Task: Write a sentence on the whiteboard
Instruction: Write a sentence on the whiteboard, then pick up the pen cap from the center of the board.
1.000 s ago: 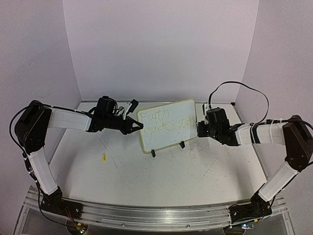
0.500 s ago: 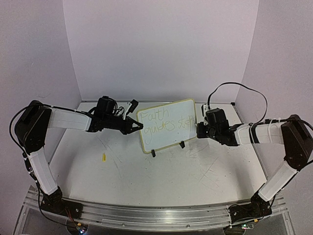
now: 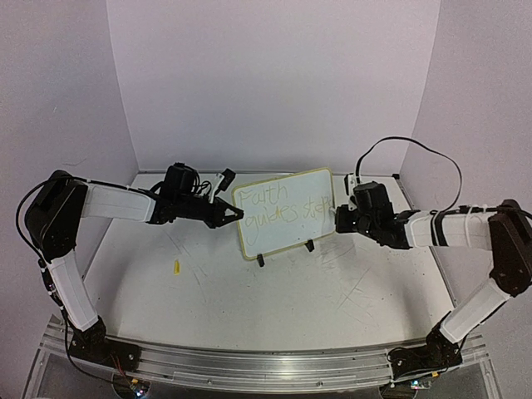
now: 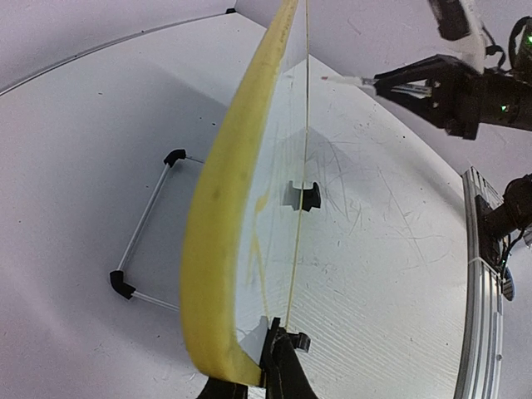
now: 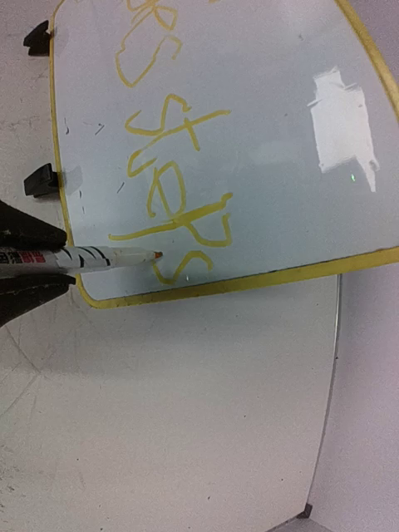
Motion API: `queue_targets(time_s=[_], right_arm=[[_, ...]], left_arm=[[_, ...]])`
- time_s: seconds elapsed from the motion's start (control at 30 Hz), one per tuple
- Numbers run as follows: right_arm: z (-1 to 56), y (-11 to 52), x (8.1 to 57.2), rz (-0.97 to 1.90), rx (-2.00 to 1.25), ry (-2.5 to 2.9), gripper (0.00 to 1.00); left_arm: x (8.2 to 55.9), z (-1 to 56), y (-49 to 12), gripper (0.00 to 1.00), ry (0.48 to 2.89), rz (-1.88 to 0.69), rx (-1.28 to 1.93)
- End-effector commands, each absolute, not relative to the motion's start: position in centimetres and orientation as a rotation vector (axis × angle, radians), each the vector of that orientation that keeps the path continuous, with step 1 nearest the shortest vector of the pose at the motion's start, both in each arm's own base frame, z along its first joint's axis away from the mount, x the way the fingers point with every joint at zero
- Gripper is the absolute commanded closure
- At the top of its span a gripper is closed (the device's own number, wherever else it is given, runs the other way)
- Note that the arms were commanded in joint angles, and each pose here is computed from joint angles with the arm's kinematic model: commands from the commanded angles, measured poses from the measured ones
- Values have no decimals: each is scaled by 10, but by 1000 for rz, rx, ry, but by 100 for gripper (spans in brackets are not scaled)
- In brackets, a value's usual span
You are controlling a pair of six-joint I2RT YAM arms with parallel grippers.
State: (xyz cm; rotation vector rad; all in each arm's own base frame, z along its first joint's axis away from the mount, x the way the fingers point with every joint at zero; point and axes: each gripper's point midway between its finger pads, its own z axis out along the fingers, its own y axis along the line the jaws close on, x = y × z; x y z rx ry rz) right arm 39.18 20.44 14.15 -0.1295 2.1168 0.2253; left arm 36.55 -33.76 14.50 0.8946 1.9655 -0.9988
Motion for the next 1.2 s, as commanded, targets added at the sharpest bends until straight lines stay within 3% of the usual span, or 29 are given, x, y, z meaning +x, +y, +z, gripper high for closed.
queue_targets(time_s=[0.0,0.2,0.47,0.8,0.93,1.03,1.17], right_arm=[[225,182,374,280,-13,1926,100],[271,163,350,281,-28,1832,100],[284,162,346,268,-73,1805,100],[284,162,340,259,-117,1797,100],[268,177,346,273,-197,1859,100],[256,194,345,331,-282,1891,100],[249,211,345,394,-351,1915,100]], left_arm=[[400,113,-300,100,2070,-665,838],[402,112,-297,98,2079,-647,822],[410,126,-296,74,2061,-632,791],[394,186,-281,56,2013,-642,683],[367,195,-250,51,2076,-682,428],[328,170,-237,32,2218,-815,247],[299,136,-184,29,2433,-658,-176]])
